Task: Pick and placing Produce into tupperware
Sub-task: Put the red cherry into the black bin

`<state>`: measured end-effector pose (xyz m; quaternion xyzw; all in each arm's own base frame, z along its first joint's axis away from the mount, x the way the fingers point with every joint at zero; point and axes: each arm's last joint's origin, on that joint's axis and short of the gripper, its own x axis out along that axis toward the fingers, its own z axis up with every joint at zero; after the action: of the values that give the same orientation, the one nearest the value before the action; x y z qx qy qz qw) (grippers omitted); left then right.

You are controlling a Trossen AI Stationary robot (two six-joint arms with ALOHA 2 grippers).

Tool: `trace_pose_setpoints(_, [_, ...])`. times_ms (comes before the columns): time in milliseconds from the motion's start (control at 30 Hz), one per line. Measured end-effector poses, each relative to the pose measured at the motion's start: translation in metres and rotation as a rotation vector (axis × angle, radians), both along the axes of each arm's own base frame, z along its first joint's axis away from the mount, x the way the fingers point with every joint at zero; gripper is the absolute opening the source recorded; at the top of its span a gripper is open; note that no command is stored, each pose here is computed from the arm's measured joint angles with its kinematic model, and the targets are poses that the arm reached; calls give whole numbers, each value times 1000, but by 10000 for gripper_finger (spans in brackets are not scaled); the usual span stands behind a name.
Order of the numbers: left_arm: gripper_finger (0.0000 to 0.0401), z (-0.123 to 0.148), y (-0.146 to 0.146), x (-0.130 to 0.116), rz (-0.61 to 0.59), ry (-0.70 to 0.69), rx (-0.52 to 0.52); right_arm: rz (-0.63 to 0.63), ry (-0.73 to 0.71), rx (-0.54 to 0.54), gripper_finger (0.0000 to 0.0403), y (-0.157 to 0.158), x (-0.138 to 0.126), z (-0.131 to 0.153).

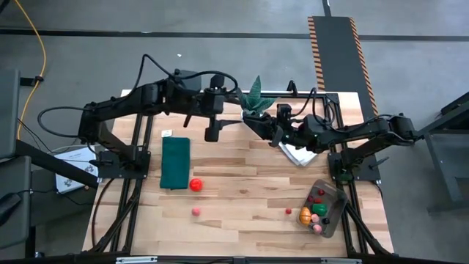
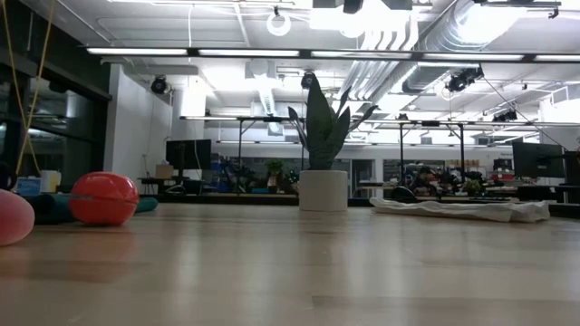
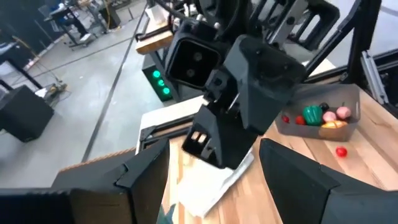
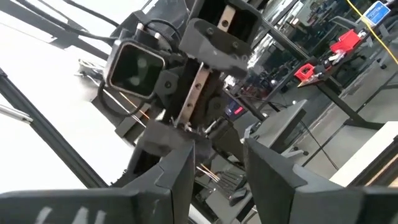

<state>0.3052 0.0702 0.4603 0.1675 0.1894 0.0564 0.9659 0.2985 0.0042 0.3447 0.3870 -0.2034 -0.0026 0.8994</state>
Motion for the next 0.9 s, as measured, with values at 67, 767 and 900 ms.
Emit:
trace_pose_setpoints(67, [237,2,-1,-5,11,5,3,6,3,10,128,0,0,0])
trace_pose_setpoints(767, [237,34,-20,-95,114,9,-58,100,213,61,128,12,5,-21])
trace_pose_setpoints(900, [237,34,-24,-112,133,48,-109,116,282,84,128,13,6,-28])
